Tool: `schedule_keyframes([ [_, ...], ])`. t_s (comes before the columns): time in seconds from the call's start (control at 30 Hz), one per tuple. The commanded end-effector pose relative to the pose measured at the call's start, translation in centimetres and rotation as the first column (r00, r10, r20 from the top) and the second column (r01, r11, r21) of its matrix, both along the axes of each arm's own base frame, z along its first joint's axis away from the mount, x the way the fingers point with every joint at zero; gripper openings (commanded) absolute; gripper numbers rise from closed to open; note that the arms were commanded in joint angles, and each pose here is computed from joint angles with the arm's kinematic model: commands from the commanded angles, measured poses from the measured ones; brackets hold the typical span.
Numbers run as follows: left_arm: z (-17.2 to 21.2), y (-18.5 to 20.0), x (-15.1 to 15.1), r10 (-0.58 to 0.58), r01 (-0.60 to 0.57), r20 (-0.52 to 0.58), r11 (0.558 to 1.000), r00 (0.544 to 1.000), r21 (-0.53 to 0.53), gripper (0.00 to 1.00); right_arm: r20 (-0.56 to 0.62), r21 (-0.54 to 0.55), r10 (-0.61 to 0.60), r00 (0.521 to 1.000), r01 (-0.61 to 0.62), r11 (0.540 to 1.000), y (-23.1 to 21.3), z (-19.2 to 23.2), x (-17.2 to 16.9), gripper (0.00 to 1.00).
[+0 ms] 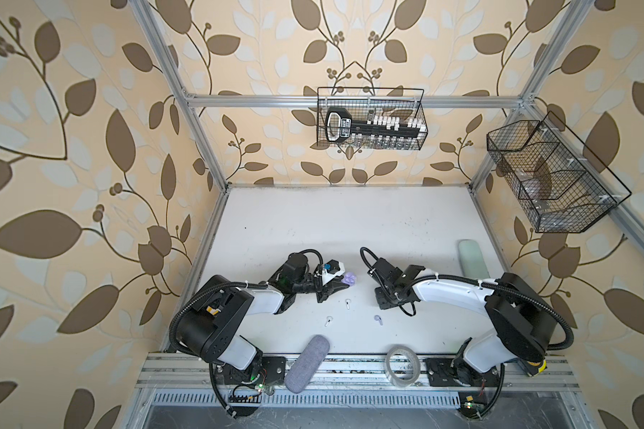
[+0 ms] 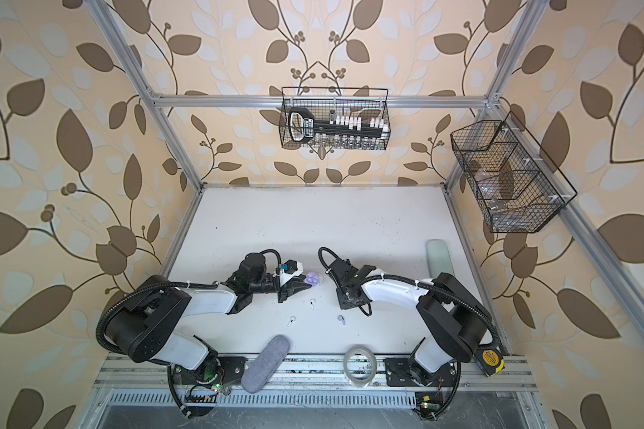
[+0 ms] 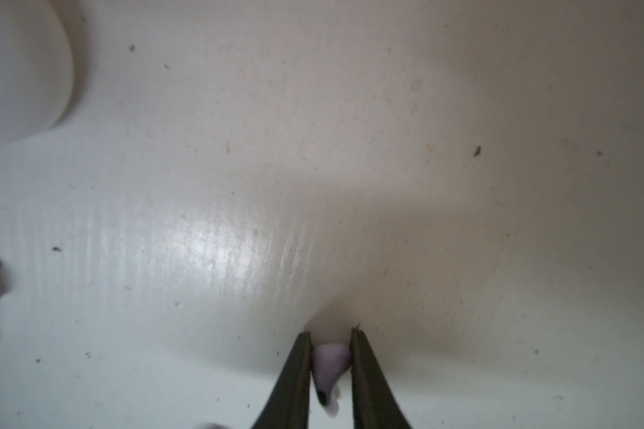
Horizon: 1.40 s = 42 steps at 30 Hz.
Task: Insert the wireless bluetooth earbuds into the charging case
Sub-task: 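Close the right gripper on the lavender earbud, then lift the earbud with the right gripper and carry it toward the open case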
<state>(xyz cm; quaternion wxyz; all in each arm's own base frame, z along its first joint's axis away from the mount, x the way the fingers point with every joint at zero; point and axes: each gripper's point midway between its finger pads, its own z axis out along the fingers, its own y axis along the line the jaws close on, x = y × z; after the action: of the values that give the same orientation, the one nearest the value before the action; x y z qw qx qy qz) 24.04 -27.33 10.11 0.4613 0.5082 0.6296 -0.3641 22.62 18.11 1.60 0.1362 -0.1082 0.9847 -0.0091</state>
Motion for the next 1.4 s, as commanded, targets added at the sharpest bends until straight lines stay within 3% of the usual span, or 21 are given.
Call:
schedule_keyframes([
  [0.0,2.4,-0.6,0.2,-0.039,0.042,0.077,0.998,0.996,-0.041,0.0,-0.017,-0.037,0.007,1.0,-0.008,0.999,-0.6,-0.3,-0.5,0.18],
  [0.27,2.4,-0.8,0.0,-0.054,0.057,0.071,0.998,0.996,-0.038,0.0,0.001,-0.028,0.011,1.0,-0.011,1.0,-0.5,0.4,-0.4,0.15],
  [0.73,3.7,-2.4,-0.7,-0.106,0.108,0.059,0.993,0.993,-0.036,0.0,0.176,0.158,0.014,0.984,-0.043,0.986,1.7,5.7,1.6,0.15],
  [1.07,8.3,-3.8,1.0,-0.059,0.052,-0.039,0.987,0.998,-0.153,0.0,0.312,0.351,-0.076,0.947,-0.041,0.936,2.6,9.2,3.8,0.15],
  [1.37,8.9,-3.8,1.4,-0.016,-0.001,-0.078,0.979,0.997,-0.204,0.0,0.447,0.484,-0.19,0.874,-0.057,0.873,3.0,13.4,5.5,0.16],
])
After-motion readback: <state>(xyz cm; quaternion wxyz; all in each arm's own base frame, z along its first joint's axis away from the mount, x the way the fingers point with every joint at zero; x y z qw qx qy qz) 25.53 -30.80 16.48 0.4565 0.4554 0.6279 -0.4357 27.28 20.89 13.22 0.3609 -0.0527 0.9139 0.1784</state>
